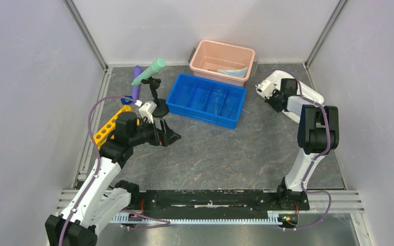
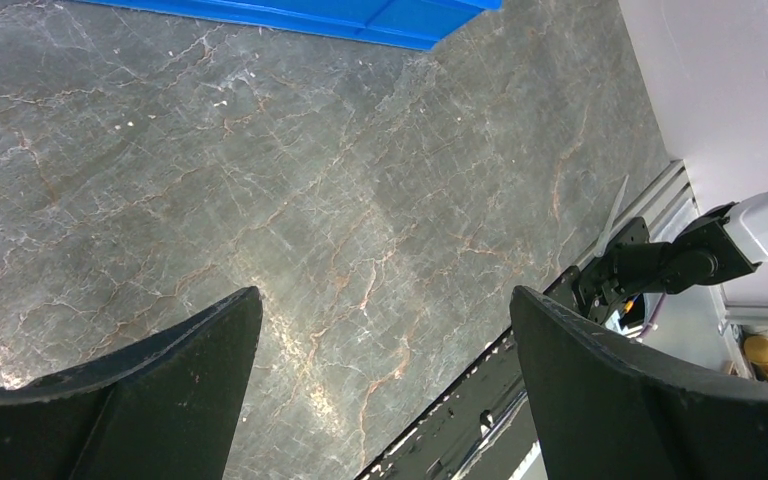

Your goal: Organize the chemistry lab equipment

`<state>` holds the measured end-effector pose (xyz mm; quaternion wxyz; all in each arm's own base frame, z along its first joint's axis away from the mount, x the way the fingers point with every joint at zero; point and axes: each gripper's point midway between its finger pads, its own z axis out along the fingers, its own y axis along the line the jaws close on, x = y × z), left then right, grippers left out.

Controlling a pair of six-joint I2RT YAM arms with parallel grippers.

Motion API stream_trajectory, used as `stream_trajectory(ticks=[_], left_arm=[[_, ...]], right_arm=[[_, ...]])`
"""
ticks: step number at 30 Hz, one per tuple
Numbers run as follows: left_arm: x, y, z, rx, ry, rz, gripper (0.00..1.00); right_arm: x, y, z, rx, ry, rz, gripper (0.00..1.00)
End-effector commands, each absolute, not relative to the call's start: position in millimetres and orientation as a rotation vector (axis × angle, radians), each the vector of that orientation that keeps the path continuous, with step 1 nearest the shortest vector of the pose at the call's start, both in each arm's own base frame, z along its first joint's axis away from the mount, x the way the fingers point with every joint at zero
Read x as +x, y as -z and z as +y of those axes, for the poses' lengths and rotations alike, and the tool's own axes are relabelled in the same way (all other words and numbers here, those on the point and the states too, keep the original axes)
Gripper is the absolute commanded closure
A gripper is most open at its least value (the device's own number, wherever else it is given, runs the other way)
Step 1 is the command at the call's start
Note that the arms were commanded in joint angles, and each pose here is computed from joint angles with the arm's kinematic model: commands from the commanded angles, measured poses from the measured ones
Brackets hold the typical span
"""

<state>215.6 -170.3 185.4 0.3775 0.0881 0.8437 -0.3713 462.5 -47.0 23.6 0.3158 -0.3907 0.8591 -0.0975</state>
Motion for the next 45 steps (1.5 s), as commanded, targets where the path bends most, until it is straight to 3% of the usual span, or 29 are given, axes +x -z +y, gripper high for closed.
stream_trajectory(ticks=[1,9,24,45], left_arm=[[224,-200,-169,0.232,0.921,2.1,0.0],[229,-197,-157,0.047,0.869,2.128,0.0],[202,-206,-177,0.223,1.032,2.093,0.05],[209,-266,-220,0.282,1.143,1.985,0.11]], right_arm=[[467,-52,-29,-0.985,0.148,2.194,1.0],[457,-98,-33,-0.686,0.205,2.172,1.0],[412,-153,-29,-0.322,0.128,2.187,1.0],[327,-216,68,-0.294,-0.23,1.867,1.0]])
